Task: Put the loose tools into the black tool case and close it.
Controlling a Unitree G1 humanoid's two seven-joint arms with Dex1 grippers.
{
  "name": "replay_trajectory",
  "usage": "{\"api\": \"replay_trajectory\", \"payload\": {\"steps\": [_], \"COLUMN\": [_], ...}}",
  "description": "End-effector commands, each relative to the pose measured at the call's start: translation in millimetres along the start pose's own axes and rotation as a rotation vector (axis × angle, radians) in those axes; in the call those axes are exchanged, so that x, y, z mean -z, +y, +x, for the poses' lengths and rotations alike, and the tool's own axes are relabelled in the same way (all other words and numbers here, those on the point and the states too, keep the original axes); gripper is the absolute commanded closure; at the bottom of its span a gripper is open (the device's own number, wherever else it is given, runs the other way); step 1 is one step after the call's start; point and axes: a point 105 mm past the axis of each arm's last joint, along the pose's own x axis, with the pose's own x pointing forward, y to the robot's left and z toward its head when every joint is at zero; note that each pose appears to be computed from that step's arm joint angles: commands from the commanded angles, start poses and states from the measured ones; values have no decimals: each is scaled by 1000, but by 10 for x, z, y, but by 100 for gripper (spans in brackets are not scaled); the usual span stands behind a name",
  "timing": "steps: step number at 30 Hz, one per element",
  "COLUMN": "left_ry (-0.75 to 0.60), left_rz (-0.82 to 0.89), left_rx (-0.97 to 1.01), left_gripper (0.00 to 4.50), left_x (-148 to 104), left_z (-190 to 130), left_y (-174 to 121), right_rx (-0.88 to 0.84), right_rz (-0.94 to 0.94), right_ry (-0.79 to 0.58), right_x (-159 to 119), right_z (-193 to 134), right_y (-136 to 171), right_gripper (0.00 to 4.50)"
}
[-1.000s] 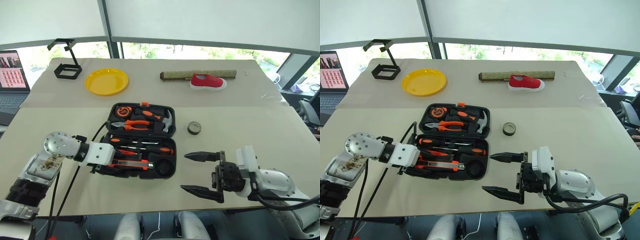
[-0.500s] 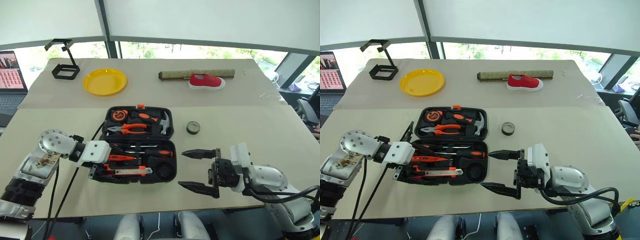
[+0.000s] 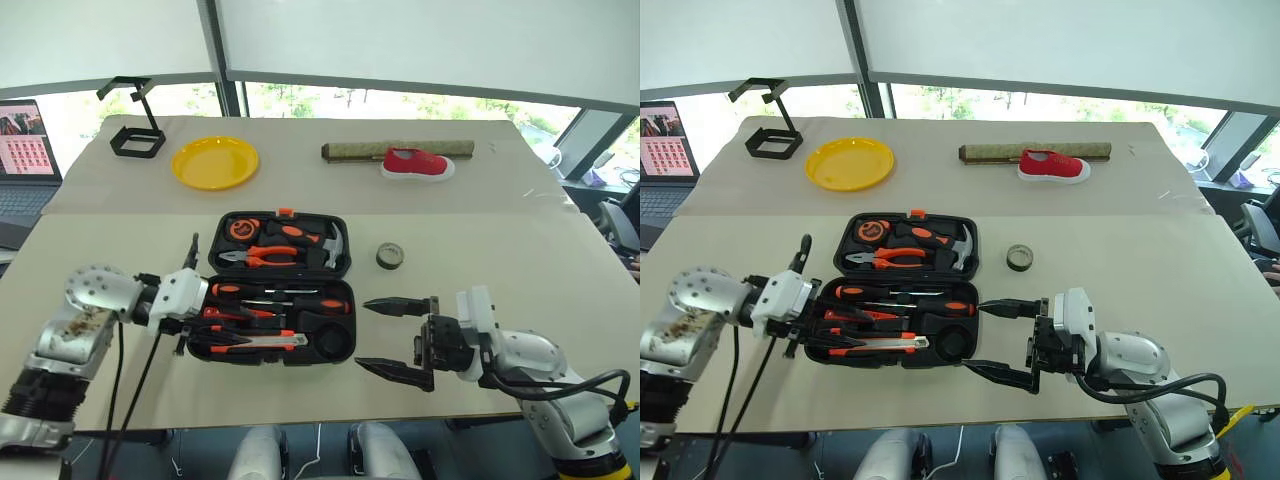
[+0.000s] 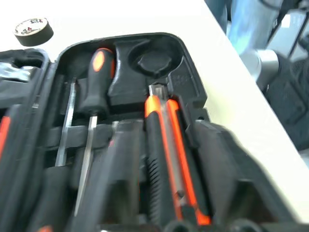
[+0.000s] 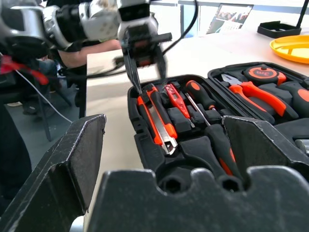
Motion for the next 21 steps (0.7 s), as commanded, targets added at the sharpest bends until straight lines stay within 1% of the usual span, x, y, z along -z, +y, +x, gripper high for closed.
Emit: {"api": "replay_trajectory", "payload": {"steps": [1, 2, 6, 11, 18, 19, 21], "left_ry": [8, 22, 65, 98, 186, 189, 159], "left_rz": [41, 35, 33, -3, -101, -121, -137], "left_rx": [-100, -93, -62, -69, -58, -59, -50], "left_gripper": [438, 447, 447, 447, 447, 447, 447], "left_x": [86, 138, 275, 451, 658, 673, 627], "left_z": [17, 31, 63, 111, 154, 178, 227], "left_y": [85, 66, -1, -73, -168, -185, -227], "right_rx": [-23, -23, -26, -12, -2, 1, 12], "right_rz": [-42, -43, -46, -60, -64, -65, -69], "right_ry": [-31, -34, -31, -16, -10, -10, -11], "right_x": [-95, -109, -117, -112, -101, -99, -100], "right_z": [40, 41, 28, -14, -33, -32, -33], "right_y": [21, 19, 9, -37, -76, -81, -97], "right_gripper": [0, 0, 0, 0, 0, 0, 0]}}
